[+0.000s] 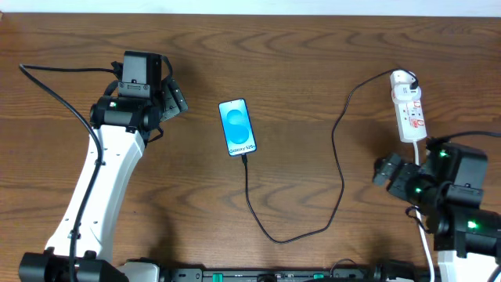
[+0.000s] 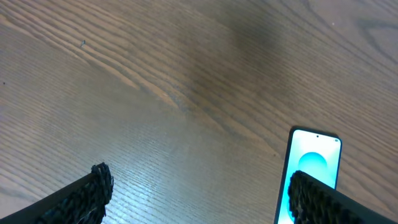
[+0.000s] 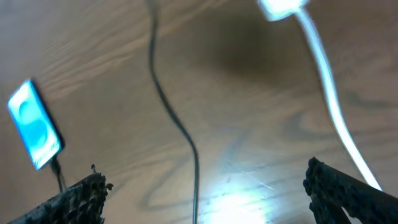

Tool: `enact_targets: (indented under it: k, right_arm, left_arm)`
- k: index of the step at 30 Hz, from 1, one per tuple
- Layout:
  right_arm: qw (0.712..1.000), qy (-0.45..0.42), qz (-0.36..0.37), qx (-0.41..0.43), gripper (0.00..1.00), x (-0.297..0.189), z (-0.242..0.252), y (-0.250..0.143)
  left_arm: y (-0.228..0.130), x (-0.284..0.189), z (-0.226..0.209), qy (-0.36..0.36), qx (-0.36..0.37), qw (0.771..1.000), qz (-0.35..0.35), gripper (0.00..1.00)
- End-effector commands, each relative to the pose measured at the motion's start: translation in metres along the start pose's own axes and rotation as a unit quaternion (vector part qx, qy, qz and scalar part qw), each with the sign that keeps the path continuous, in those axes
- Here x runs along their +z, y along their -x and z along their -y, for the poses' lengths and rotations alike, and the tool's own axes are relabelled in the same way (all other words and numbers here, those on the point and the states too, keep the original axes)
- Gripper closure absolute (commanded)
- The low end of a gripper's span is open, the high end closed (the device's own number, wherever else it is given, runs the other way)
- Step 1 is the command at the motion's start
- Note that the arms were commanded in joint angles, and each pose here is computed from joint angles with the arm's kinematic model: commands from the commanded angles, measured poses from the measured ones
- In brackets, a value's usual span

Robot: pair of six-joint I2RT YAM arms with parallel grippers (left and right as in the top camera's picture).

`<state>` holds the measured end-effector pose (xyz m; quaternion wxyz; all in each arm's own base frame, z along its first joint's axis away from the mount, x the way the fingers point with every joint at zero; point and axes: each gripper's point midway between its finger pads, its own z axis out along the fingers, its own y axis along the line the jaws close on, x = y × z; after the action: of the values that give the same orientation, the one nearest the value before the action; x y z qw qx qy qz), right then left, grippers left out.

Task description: Plug charger to phone and switch on socket

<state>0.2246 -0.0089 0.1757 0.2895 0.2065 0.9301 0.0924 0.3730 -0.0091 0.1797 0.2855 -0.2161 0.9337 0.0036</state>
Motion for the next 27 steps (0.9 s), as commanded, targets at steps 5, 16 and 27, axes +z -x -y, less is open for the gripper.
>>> enact_targets:
  k: [5,16,27]
  right_arm:
    - [0.982,0.085,0.076,-0.152,0.01,0.015,-0.041,-0.01]
    - [0.909,0.194,0.257,-0.266,0.01,0.008,-0.067,-0.017]
    - [0.862,0.189,0.366,-0.296,0.01,0.022,-0.059,-0.021]
  left_arm:
    - [0.005,-0.002,-0.003,0.007,-0.006,1.0,0.007,0.08]
    - [0.005,-0.002,-0.003,0.007,-0.006,1.0,0.007,0.08]
    - [0.005,-0.002,-0.003,0.007,-0.006,1.0,0.007,0.08]
